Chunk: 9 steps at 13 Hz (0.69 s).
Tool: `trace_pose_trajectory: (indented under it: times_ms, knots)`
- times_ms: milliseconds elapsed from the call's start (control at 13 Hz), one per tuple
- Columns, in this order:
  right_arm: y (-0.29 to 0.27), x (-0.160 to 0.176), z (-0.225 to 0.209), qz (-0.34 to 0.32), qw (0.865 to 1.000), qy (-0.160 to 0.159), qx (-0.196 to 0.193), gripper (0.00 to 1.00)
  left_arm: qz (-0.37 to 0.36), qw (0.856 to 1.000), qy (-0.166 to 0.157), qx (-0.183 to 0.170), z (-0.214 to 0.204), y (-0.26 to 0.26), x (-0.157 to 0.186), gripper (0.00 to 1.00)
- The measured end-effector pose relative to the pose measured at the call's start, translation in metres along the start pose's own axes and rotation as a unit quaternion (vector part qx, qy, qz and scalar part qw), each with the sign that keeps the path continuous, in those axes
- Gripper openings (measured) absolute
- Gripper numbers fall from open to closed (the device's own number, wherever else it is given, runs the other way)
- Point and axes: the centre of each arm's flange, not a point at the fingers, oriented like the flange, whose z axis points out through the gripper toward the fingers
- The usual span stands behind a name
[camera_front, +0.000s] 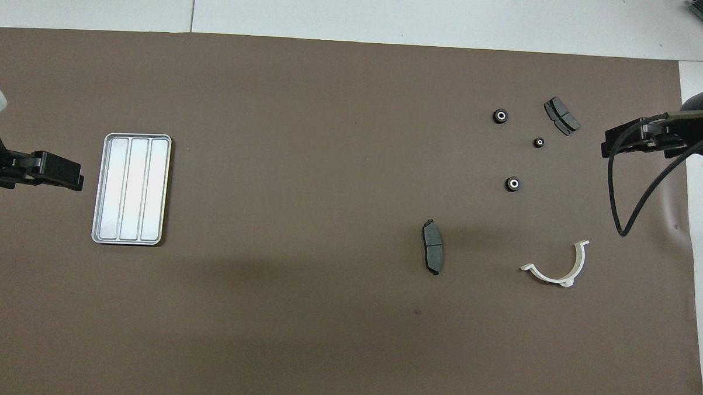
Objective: Pick bearing gear from pile to tray
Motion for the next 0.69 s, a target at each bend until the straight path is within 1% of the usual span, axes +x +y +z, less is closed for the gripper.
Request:
trace_pose_trajectory:
  times_ms: [460, 690]
  knots:
    - [0.006, 0.000, 0.001, 0.005, 1.000, 0.000, 0.000, 1.00, 0.000, 1.000, 0.000, 0.000, 0.000, 0.000, 0.000, 1.00]
    - [0.001, 0.002, 0.014, 0.002, 1.000, 0.010, 0.001, 1.00, 0.000, 1.000, 0.000, 0.000, 0.000, 0.000, 0.000, 1.00]
